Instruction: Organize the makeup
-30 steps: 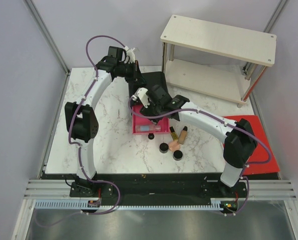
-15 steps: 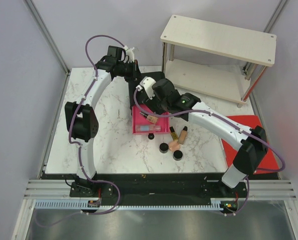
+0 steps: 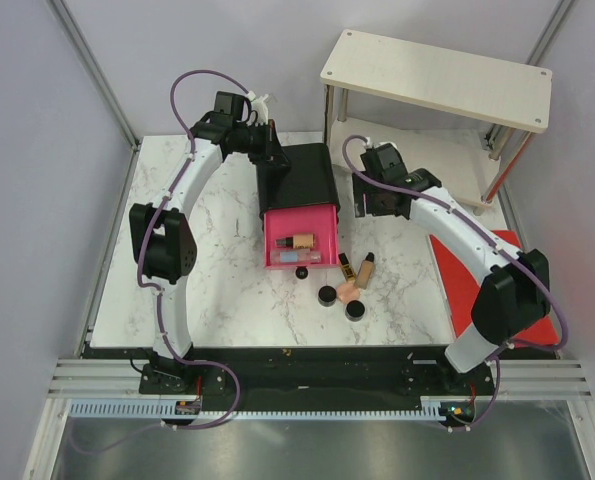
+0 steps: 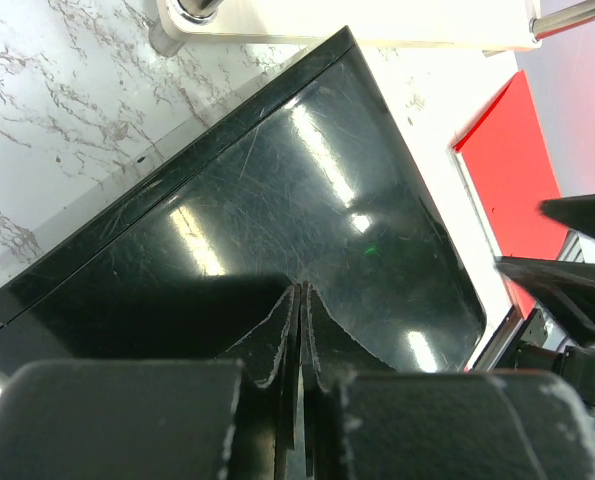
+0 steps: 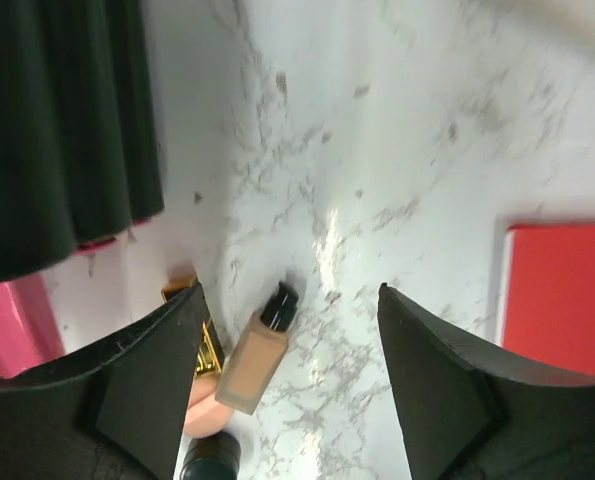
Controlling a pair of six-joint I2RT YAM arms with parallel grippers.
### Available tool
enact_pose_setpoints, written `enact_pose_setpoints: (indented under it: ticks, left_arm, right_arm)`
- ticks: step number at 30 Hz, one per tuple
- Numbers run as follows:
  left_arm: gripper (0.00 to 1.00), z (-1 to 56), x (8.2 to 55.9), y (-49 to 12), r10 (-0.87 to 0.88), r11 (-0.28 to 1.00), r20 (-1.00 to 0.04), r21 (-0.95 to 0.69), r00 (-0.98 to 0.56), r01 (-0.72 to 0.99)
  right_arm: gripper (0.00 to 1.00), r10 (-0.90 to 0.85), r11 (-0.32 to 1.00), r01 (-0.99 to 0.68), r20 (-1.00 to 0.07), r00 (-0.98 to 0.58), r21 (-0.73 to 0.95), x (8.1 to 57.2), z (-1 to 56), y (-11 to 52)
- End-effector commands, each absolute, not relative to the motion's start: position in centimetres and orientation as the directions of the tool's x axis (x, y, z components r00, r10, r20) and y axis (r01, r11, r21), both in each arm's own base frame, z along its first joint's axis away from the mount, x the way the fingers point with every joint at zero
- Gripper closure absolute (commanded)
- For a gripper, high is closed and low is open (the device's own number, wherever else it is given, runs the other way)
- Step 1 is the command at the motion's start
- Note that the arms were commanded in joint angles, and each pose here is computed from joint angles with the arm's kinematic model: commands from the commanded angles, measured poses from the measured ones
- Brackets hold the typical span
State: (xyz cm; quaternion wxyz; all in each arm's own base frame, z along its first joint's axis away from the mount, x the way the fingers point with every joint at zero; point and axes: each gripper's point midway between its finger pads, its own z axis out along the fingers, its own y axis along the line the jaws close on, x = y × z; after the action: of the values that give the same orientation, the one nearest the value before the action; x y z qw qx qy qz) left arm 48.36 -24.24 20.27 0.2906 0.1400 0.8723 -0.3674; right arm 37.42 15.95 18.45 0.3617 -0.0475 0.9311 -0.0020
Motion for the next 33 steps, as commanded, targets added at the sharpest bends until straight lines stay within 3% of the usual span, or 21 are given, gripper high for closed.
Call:
enact_pose_setpoints:
  ticks: [1,11,14,20,29,32,33]
  left_arm:
    - [0.94,11.5,46.1,-21.1,0.099,0.81,-0.402,-0.499,-0.91,0.308]
    - [0.94,11.0,45.9,-21.0,0.105,0.811,-0.392,-0.498,-0.914,0.307]
    - [0.94,11.0,46.0,-21.0,0.104,0.812,-0.393,-0.497,-0.914,0.306]
    - [0.94,11.0,45.9,-21.0,0.104,0.814,-0.392,-0.495,-0.914,0.305]
    - [0.94,10.9,46.0,-20.9,0.102,0.813,-0.39,-0.498,-0.915,0.302]
    - [0.94,10.9,46.0,-21.1,0.103,0.811,-0.392,-0.499,-0.914,0.305]
    - [0.94,10.8,46.0,-20.9,0.103,0.814,-0.389,-0.496,-0.915,0.302]
  right_arm:
    - [0.22,-0.012,0.995,-0.054,-0.456,-0.89,0.079,33.2,12.5,17.4]
    - [0.22,-0.043,0.989,-0.058,-0.112,-0.993,0.135,29.1,5.4,18.9]
    - [0.25,-0.03,0.993,-0.039,-0.087,-0.996,0.108,28.6,4.8,18.3]
    - [0.45,0.006,0.995,0.003,-0.032,-0.999,0.1,27.7,3.6,17.4]
    - [0.42,0.02,0.995,0.02,0.005,-1.0,0.095,26.8,3.0,16.7]
    - [0.44,0.008,0.994,0.012,0.041,-0.999,0.108,26.1,1.8,16.9]
    - [0.49,0.008,0.994,0.013,0.052,-0.999,0.108,26.0,1.4,16.9]
